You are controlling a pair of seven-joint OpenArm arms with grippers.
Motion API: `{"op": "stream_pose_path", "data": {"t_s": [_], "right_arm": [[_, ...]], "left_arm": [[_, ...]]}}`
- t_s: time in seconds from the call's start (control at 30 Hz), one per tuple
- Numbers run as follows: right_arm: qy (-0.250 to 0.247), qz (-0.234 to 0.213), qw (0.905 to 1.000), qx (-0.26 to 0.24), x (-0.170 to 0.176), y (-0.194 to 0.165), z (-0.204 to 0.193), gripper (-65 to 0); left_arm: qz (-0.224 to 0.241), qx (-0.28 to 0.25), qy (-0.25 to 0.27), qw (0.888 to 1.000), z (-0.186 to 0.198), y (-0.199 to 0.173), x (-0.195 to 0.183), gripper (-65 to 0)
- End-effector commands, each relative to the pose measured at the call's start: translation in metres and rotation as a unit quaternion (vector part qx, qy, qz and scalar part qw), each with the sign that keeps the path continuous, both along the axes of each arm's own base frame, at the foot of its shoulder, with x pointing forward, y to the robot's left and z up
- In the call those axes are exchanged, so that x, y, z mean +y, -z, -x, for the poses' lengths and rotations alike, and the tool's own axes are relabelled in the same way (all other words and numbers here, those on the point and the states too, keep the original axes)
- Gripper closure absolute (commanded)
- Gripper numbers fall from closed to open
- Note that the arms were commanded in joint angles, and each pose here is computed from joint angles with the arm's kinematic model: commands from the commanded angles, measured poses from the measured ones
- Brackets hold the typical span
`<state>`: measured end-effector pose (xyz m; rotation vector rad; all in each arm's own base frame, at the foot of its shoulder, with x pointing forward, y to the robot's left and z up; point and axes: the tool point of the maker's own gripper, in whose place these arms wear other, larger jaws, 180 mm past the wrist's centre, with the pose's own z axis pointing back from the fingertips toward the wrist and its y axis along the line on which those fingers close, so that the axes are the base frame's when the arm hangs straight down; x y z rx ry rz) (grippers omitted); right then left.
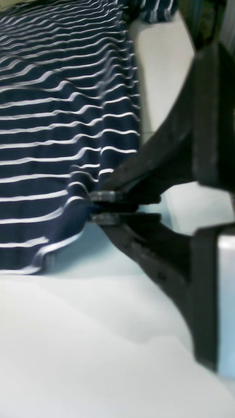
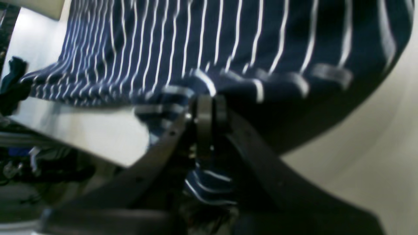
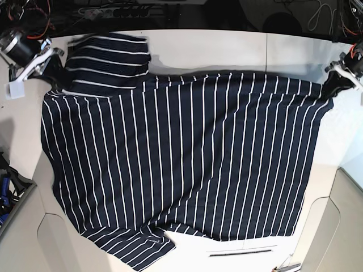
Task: Fold the T-shirt properly
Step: 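Lift the shoulder edge with both grippers and fold it toward the hem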
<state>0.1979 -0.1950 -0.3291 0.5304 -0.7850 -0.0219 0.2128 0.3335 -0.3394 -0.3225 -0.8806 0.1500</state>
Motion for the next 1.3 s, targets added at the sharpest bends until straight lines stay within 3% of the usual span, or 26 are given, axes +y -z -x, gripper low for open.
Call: {"op": "stream_pose_path", "data": {"t_s": [0.0, 0.37, 0.53, 0.77, 0.93, 1.13, 1.23, 1.27], "right_arm": [[0.002, 0.005, 0.9994, -0.035, -0.003, -0.016, -0.013, 0.0], [0.028, 0.018, 0.9922, -0.120, -0.018, -0.049, -0.084, 0.0], [0.048, -0.001, 0.9917, -0.119, -0.029, -0.042, -0.119, 0.0], [0.073, -0.021, 0.9901, -0.118, -0.050, -0.041, -0.167, 0.0], [0.093, -0.038, 0.9888, -0.110, -0.064, -0.036, -0.193, 0.0], [0.100, -0.051, 0.9892, -0.094, -0.057, -0.019, -0.214, 0.0], [0.095, -0.034, 0.9914, -0.084, -0.050, -0.005, -0.219, 0.0], [0.089, -0.028, 0.9927, -0.077, -0.047, -0.001, -0.218, -6.2]], "left_arm": [[-0.013, -0.033, 0.007, 0.999, -0.013, -0.019, 0.004, 0.0], [-0.081, -0.085, 0.032, 0.993, -0.074, -0.034, -0.004, 0.0], [-0.117, -0.082, 0.028, 0.989, -0.107, -0.024, -0.006, 0.0], [-0.131, -0.068, 0.006, 0.989, -0.141, -0.014, 0.005, 0.0], [-0.120, -0.066, -0.025, 0.990, -0.151, -0.012, 0.017, 0.0], [-0.110, -0.073, -0.043, 0.990, -0.152, -0.006, 0.023, 0.0], [-0.105, -0.064, -0.067, 0.990, -0.150, 0.002, 0.031, -7.7], [-0.103, -0.061, -0.068, 0.990, -0.149, 0.005, 0.032, -11.9]]}}
